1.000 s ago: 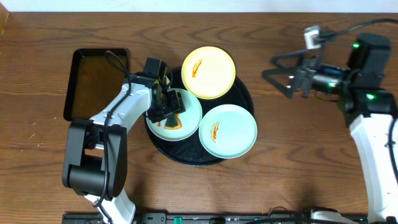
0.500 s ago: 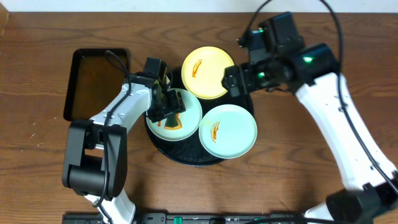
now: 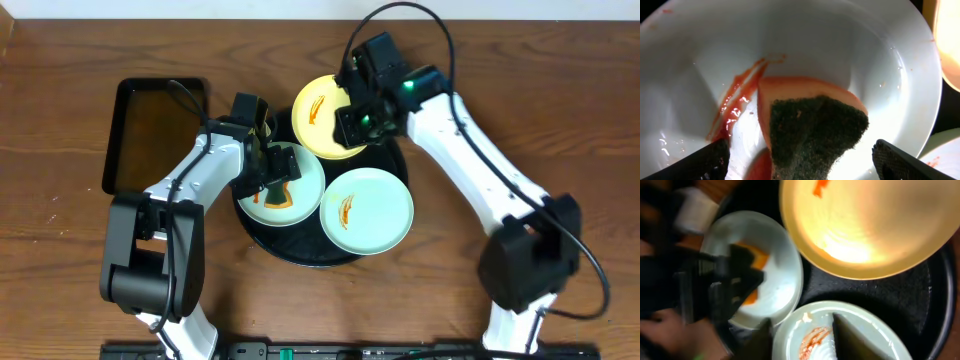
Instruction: Clean dirty plates on tray and stack at the side
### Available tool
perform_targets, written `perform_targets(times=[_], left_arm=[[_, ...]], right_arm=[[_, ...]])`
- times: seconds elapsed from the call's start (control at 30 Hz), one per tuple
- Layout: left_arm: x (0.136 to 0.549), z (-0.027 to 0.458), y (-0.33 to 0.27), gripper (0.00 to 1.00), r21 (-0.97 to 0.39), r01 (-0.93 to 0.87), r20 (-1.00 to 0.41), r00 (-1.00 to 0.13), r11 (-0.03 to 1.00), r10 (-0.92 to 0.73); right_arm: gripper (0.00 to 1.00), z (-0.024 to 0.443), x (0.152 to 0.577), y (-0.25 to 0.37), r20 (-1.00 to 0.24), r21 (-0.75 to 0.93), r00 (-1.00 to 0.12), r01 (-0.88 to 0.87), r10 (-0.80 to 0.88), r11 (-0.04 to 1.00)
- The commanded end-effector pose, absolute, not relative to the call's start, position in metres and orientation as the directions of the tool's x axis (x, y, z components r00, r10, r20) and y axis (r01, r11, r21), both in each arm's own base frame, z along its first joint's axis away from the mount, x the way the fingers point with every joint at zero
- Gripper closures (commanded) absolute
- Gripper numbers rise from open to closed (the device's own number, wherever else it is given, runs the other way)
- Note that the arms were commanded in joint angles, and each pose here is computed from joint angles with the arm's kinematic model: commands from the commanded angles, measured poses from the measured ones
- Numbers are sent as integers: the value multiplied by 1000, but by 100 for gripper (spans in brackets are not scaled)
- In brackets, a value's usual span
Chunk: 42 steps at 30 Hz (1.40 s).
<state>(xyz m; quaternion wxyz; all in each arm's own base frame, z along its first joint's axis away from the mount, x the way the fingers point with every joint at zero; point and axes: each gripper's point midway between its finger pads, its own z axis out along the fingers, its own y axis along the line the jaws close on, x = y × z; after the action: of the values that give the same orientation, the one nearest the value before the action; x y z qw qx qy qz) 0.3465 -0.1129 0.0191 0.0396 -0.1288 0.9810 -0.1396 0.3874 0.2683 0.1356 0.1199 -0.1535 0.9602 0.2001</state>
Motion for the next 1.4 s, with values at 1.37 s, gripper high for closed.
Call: perform_targets(times=[1.37], left_arm=[[341,15,-103,8,-227,-259,-34,-961,939,-274]], right_arm=[[74,19,368,306,-120,391,-960,-281,-254,877]])
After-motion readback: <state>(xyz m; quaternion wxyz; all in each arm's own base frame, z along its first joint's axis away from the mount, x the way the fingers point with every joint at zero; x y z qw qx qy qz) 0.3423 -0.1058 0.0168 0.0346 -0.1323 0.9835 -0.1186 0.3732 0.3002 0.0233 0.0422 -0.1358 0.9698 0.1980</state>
